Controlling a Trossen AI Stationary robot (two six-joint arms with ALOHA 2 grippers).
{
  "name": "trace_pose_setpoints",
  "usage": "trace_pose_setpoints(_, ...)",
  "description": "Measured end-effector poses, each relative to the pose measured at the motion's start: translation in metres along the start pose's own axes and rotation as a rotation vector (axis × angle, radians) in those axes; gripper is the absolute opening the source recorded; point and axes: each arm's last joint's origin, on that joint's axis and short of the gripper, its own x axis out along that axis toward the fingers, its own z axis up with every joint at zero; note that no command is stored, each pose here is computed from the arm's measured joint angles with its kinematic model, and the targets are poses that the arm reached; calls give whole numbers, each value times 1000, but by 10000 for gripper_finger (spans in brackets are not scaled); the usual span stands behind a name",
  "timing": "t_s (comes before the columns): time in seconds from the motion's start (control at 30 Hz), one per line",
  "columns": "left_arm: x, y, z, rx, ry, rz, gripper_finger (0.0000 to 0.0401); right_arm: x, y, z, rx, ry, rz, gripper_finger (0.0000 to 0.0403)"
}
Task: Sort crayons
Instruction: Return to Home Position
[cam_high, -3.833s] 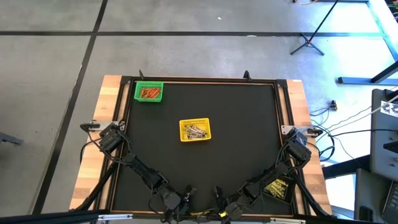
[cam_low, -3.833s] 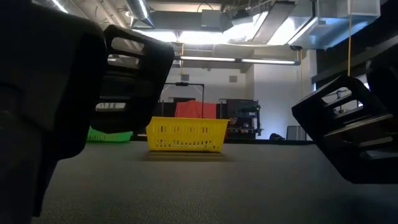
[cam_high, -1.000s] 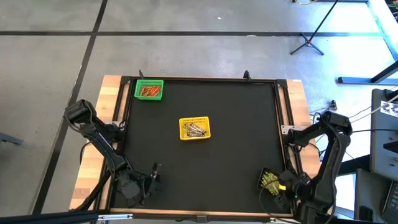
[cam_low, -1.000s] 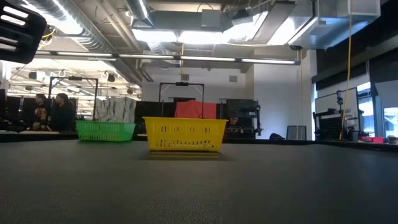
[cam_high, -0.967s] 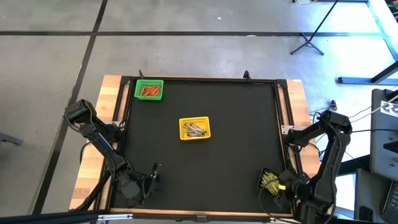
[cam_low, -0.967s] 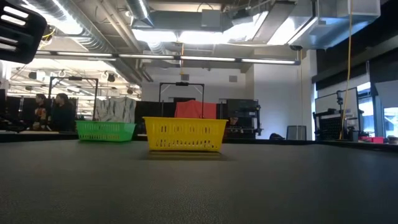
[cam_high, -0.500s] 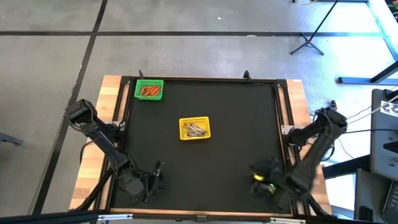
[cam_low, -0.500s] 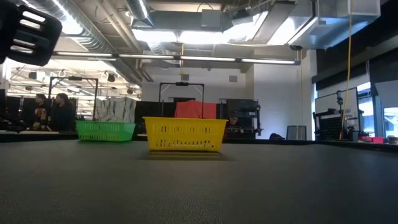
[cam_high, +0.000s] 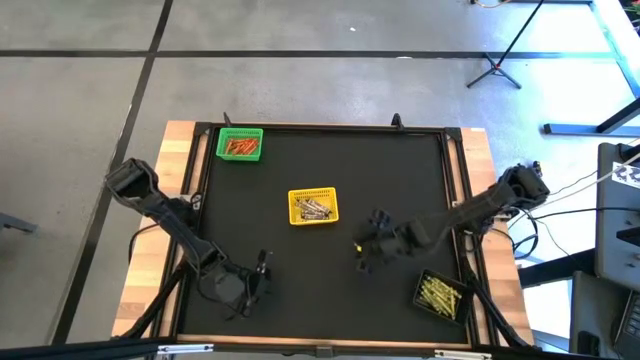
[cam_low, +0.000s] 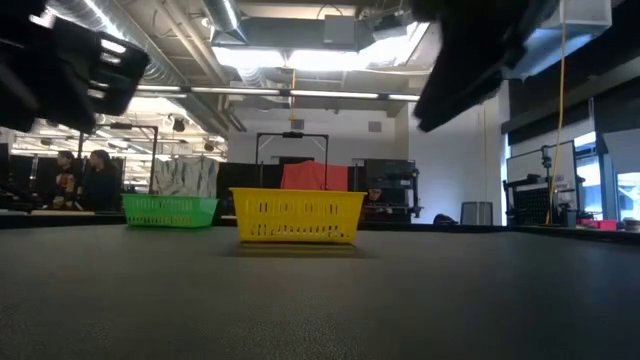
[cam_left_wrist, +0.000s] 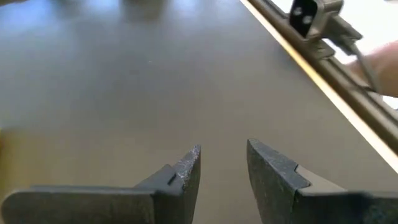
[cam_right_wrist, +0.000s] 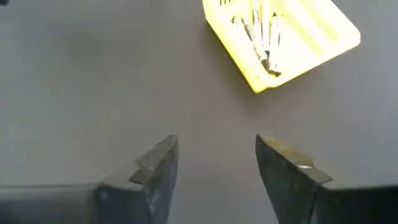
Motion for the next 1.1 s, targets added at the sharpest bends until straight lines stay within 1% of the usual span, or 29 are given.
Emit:
trace_pose_setpoints(0.13, 5, 15, -5, 5, 7, 55, 114, 14, -19, 11, -63, 4, 8, 172)
trace_pose_setpoints(0.23, 8, 32, -16, -24, -13, 98, 114, 22, -31, 15, -104, 16, 3, 123)
trace_pose_setpoints(0.37, 5, 57, -35, -79, -57, 115, 114, 31, -45, 12, -173, 40, -19, 57)
trace_pose_setpoints(0.47, -2, 78, -43, -119, -86, 126, 114, 36, -60, 10, -196, 59, 55, 16)
trace_pose_setpoints(0.5, -5, 85, -43, -128, -97, 128, 114, 36, -67, 10, -188, 39, 71, 8)
trace_pose_setpoints(0.57, -11, 96, -44, -137, -112, 132, 114, 36, -82, 10, -187, -1, 77, 7)
trace_pose_setpoints(0.73, -27, 120, -36, -132, -158, 154, 114, 23, -118, 8, -176, -149, 108, 22)
trace_pose_setpoints(0.87, -43, 134, -34, -120, -135, 206, 114, 8, -140, 0, -177, -303, 132, 19)
trace_pose_setpoints(0.97, -56, 143, -32, -109, -181, 200, 114, -2, -154, -9, -171, -428, 132, 13)
trace_pose_setpoints(1.03, -65, 149, -36, -121, -216, 197, 114, -8, -160, -15, -156, -510, 138, 9)
trace_pose_setpoints(1.1, -73, 154, -46, -140, -233, 233, 114, -11, -165, -23, -157, -561, 151, 6)
